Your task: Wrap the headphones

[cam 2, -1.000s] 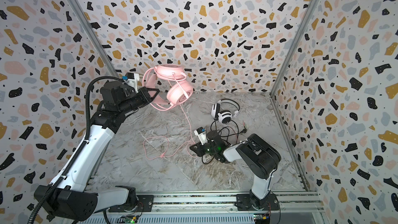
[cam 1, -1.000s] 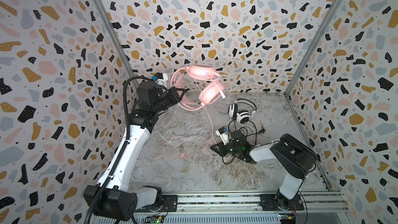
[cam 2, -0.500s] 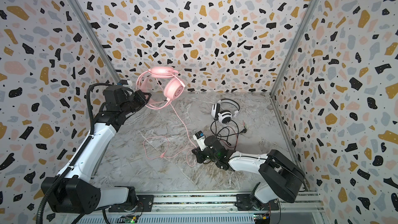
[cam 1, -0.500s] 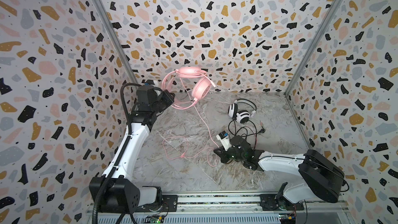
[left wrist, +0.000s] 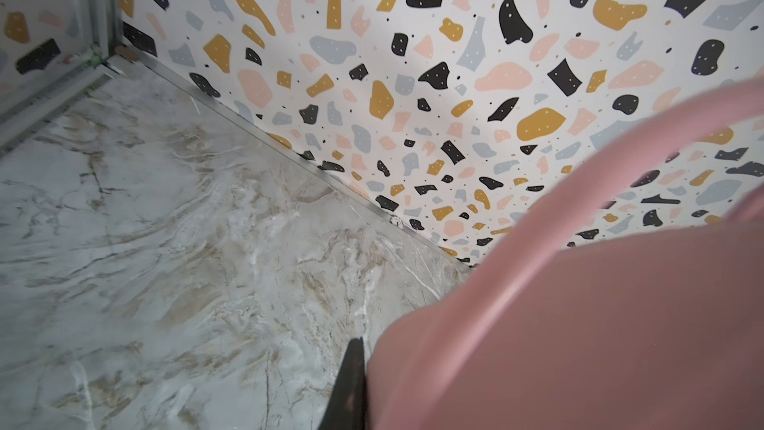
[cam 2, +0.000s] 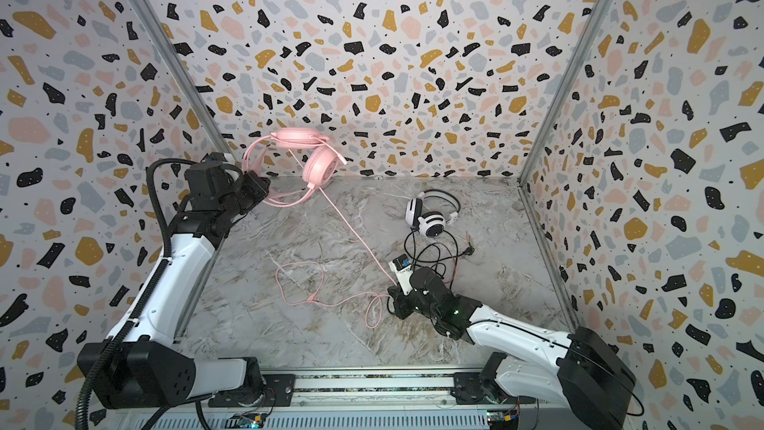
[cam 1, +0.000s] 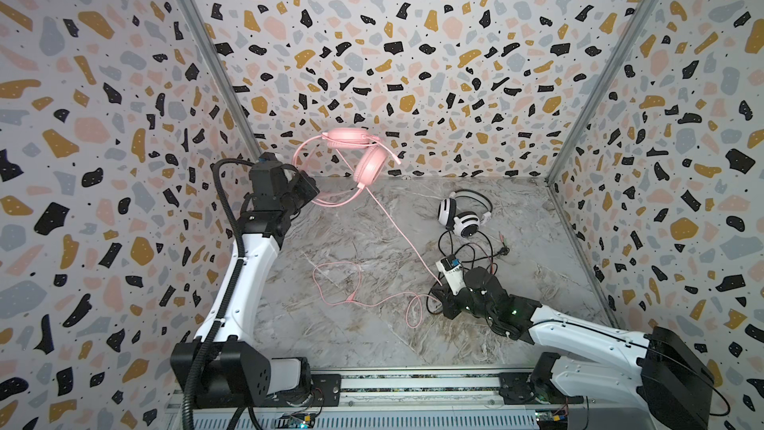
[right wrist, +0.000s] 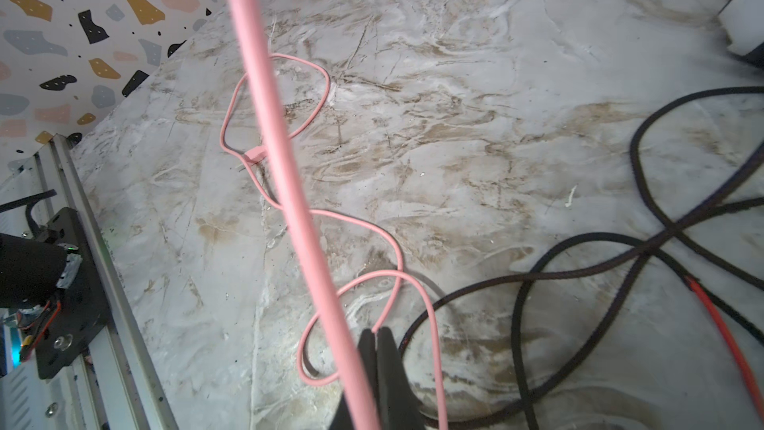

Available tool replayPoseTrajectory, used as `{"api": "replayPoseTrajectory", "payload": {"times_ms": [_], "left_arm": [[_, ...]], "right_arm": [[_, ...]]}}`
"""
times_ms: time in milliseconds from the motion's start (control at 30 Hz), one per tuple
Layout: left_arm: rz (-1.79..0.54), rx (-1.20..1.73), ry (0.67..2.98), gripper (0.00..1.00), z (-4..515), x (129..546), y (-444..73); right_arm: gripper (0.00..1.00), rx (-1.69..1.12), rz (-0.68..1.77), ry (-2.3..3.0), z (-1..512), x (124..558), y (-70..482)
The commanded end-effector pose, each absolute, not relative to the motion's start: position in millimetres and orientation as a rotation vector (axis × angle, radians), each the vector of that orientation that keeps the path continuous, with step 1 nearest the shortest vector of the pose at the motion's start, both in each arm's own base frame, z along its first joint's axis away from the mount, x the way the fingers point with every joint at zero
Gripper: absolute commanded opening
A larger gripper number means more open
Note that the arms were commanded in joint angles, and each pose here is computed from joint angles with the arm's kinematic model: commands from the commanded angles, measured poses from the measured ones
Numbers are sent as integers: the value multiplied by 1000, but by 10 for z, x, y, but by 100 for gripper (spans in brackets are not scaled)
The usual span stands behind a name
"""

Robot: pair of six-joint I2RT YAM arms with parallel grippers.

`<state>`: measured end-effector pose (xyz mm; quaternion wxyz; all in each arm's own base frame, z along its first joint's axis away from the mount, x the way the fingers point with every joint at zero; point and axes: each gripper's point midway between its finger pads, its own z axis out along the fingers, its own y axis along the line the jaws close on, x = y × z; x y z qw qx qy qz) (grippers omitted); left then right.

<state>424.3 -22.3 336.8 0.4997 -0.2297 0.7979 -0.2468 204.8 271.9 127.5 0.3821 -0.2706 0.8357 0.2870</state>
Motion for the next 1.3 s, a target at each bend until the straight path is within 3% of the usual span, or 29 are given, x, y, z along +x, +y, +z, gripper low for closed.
{"api": "replayPoseTrajectory", "payload": {"times_ms": [0,300,733,967,1267], "left_arm": [[-546,-545,1759,0,3868,4311,-70],[-455,-633,1803,0,3473,4295,1],[197,-606,1922,0,3029,4014,213],[423,-459,2005,0,2873,3922,14],[509,-145,2112,0,2626,3801,-542]], "right_arm": [[2,-702,653,2173,1201,1972,2578],[2,-777,597,2065,1816,1851,2782],[2,-789,574,1854,2994,1873,2905],[2,-764,489,1745,3574,1985,2822],[2,-696,312,1667,4048,2310,2689]]}}
